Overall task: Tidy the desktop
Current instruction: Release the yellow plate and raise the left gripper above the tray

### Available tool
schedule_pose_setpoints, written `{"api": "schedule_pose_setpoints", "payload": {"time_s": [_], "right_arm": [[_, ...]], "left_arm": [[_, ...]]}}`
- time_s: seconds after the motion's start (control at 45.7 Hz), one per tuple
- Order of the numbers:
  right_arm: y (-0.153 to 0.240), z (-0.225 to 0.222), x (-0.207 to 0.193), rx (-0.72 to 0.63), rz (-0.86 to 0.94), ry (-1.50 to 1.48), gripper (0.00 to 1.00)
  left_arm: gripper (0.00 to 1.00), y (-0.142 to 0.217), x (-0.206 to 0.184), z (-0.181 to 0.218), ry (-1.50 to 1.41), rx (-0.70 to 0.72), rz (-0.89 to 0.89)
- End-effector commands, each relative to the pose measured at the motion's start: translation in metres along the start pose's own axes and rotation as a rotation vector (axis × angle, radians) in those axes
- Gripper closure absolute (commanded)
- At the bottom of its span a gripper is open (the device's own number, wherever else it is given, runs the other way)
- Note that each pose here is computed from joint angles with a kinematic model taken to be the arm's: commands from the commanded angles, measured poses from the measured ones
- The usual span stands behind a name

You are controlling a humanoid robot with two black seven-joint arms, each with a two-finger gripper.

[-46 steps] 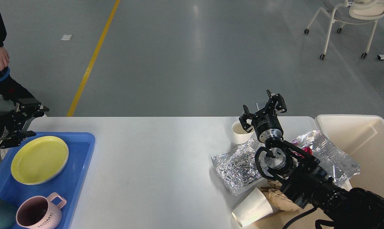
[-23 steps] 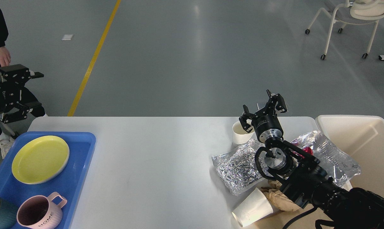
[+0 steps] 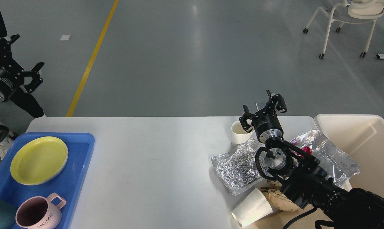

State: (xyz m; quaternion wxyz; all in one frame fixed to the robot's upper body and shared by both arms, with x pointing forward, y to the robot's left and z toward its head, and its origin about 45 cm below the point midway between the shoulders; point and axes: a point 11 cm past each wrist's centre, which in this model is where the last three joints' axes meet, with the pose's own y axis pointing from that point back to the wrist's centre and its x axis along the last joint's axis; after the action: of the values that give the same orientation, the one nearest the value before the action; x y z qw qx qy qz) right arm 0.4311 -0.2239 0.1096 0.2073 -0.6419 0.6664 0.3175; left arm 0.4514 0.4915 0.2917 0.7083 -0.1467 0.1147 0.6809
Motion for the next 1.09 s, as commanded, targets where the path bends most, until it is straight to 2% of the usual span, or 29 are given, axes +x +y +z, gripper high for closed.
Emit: {"api": "schedule_pose_setpoints", "payload": {"time_s": [0.0, 0.219, 0.525, 0.722, 0.809, 0.919, 1.072], "right_arm": [[0.0, 0.0, 0.0, 0.0, 0.0, 0.0, 0.0], [0.0, 0.0, 0.0, 0.0, 0.0, 0.0, 0.0], [0.0, 0.001, -0.001, -0.001, -0.003, -0.001, 0.0], [0.0, 0.001, -0.001, -0.001, -0.003, -0.001, 0.0], [0.0, 0.0, -0.001, 0.0, -0.002, 0.0, 0.0], [0.0, 0.0, -0.001, 0.0, -0.002, 0.0, 0.0], [0.0, 0.0, 0.0, 0.0, -0.001, -0.001, 0.0]], "left_arm": [[0.03, -0.004, 0.002, -0.017, 0.191, -0.111, 0.082], [0.03, 0.003, 0.009, -0.02, 0.235, -0.169, 0.109], [0.03, 0.009, 0.018, -0.024, 0.228, -0.172, 0.138], [0.03, -0.001, -0.021, -0.073, 0.303, -0.182, 0.095], [0.03, 0.014, -0.02, -0.105, 0.32, -0.196, 0.118], [0.03, 0.032, -0.025, -0.144, 0.339, -0.148, 0.131], [0.03, 0.032, -0.026, -0.147, 0.321, -0.135, 0.121]]}}
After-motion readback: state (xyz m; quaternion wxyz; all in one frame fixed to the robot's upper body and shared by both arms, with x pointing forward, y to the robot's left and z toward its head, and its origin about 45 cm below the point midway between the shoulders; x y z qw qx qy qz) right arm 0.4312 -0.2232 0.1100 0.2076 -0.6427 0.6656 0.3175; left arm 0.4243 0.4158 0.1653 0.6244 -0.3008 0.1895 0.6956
